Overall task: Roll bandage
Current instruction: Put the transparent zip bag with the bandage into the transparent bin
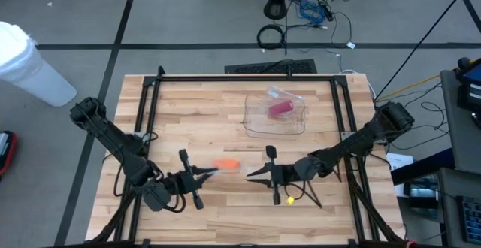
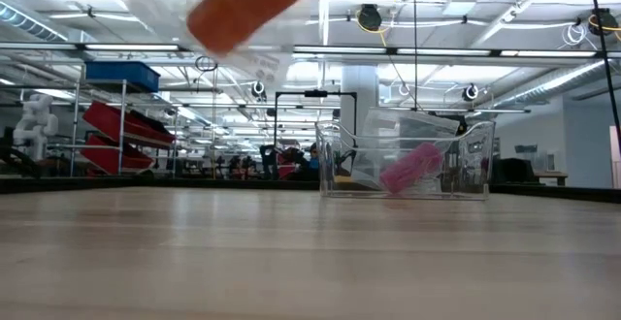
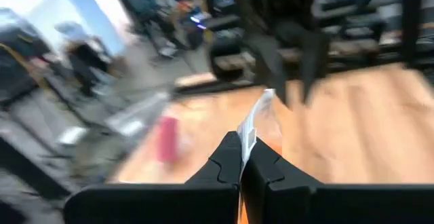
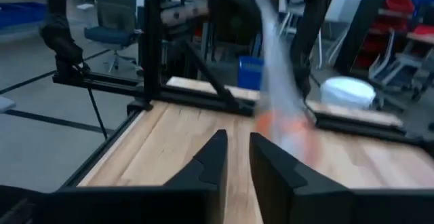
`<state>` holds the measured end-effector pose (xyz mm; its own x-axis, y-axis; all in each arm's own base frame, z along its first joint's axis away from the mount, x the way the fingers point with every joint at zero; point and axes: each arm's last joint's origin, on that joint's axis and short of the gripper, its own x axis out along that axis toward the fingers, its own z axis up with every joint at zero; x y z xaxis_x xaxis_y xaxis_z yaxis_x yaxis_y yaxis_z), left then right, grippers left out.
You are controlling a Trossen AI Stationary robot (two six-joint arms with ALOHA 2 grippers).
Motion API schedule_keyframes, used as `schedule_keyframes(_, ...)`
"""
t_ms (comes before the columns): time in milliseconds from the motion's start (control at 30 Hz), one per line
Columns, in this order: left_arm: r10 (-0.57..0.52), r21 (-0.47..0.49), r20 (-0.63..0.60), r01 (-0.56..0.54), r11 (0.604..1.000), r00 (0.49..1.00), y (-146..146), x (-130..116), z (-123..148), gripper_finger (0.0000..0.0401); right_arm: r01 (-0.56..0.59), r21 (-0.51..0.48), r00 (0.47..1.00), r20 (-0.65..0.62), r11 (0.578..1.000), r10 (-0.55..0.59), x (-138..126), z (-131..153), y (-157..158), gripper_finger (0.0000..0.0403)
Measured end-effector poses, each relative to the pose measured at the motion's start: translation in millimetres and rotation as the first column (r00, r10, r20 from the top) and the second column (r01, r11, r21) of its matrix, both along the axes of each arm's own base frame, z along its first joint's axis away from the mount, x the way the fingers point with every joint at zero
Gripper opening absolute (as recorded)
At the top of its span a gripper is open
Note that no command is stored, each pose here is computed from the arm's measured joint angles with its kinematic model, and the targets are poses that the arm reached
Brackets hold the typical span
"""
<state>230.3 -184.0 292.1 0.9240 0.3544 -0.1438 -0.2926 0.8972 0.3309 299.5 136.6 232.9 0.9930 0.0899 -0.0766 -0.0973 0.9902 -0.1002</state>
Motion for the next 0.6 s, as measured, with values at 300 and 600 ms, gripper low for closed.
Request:
schedule_keyframes(300, 0.024, -0.096, -0.019, -0.025, 0.995, 1.0, 9, 16, -14, 0.0, -0.021, -0.103, 0.999, 0.035, 0.994, 0.025, -4, 12, 3, 0.0126)
schedule_keyframes(600, -0.026, -0.125, -0.073, 0.017, 0.992, 0.997, 19, 34, -25, 0.0, 0.008, -0.206, 1.0, 0.013, 0.979, -0.005, 8, 24, -6, 0.0201)
